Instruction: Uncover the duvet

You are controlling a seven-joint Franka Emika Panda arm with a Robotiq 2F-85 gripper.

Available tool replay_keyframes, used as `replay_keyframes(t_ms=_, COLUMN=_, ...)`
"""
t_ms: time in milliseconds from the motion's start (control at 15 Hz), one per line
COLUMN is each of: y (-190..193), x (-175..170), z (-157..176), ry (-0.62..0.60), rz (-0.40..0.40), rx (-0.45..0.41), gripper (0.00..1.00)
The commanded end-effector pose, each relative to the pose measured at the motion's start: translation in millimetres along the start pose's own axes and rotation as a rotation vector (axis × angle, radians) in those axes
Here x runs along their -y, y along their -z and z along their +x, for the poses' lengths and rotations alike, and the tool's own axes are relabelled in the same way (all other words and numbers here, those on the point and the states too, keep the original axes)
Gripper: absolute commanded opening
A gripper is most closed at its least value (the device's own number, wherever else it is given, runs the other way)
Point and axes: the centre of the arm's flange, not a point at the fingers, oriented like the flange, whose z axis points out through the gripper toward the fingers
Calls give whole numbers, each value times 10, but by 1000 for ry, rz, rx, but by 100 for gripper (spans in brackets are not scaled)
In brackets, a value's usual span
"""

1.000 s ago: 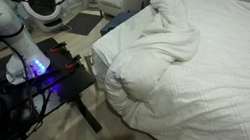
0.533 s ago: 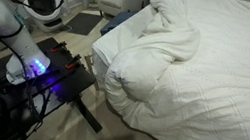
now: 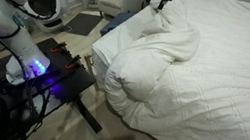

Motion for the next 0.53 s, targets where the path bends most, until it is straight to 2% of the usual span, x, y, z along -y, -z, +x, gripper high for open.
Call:
replay_keyframes(t_ms=0, y=-286, x=-172, z=-211, ry=60, rz=72, rx=-54, gripper=100)
replay_keyframes(t_ms=400, y=-654, x=-423, z=-269, ry=118, rz=70, rx=-1, gripper=100)
replay_keyframes(t_ms=467, y=-738, x=-449, z=-263, ry=125, rz=91, rx=-12, gripper=100)
